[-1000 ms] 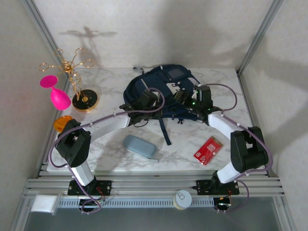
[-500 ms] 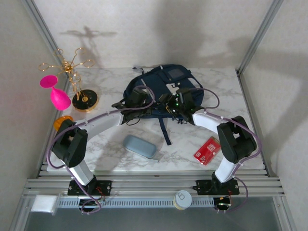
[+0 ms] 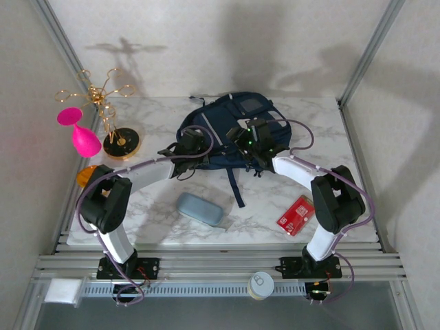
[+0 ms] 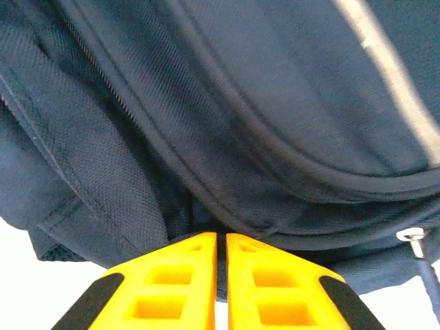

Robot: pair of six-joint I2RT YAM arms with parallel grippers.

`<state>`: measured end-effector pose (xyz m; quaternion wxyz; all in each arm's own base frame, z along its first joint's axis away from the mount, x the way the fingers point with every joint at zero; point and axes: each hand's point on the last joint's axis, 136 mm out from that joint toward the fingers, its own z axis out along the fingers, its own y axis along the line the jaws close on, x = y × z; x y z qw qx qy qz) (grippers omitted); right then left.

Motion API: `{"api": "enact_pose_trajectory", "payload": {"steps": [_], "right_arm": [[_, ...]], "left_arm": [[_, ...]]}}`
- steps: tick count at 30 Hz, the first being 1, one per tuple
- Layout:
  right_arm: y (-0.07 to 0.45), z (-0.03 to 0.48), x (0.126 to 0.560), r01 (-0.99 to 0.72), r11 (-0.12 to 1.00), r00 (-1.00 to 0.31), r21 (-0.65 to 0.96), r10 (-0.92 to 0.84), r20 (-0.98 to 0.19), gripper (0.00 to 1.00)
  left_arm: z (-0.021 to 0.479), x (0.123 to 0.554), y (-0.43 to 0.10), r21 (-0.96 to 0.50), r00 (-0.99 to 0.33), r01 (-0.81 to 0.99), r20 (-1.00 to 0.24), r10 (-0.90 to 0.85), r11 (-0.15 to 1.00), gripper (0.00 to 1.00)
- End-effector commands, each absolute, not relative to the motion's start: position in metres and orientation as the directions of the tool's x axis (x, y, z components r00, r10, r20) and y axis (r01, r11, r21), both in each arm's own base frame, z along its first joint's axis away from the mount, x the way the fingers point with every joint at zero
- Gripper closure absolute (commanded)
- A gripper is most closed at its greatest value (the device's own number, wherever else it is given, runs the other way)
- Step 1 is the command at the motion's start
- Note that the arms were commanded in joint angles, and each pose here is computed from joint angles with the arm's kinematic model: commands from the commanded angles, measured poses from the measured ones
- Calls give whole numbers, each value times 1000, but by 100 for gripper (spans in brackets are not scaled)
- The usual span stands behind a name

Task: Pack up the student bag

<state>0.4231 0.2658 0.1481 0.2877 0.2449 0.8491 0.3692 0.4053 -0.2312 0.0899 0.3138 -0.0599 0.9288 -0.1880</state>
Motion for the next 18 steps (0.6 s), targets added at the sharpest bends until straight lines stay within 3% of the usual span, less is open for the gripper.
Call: {"api": "enact_pose_trajectory", "payload": {"steps": [1, 10, 18], "right_arm": [[257, 176, 436, 179, 605, -637, 775, 672, -377, 34], [278, 185, 433, 151, 561, -656, 814, 673, -342, 39], [289, 177, 427, 175, 582, -668, 794, 663, -338, 38]], "left_arm": [[61, 397, -221, -365, -814, -50, -524, -250, 930, 90], [42, 391, -216, -354, -830, -79, -495, -258, 932, 91], [55, 403, -231, -403, -827, -45, -499, -261, 914, 90]]}}
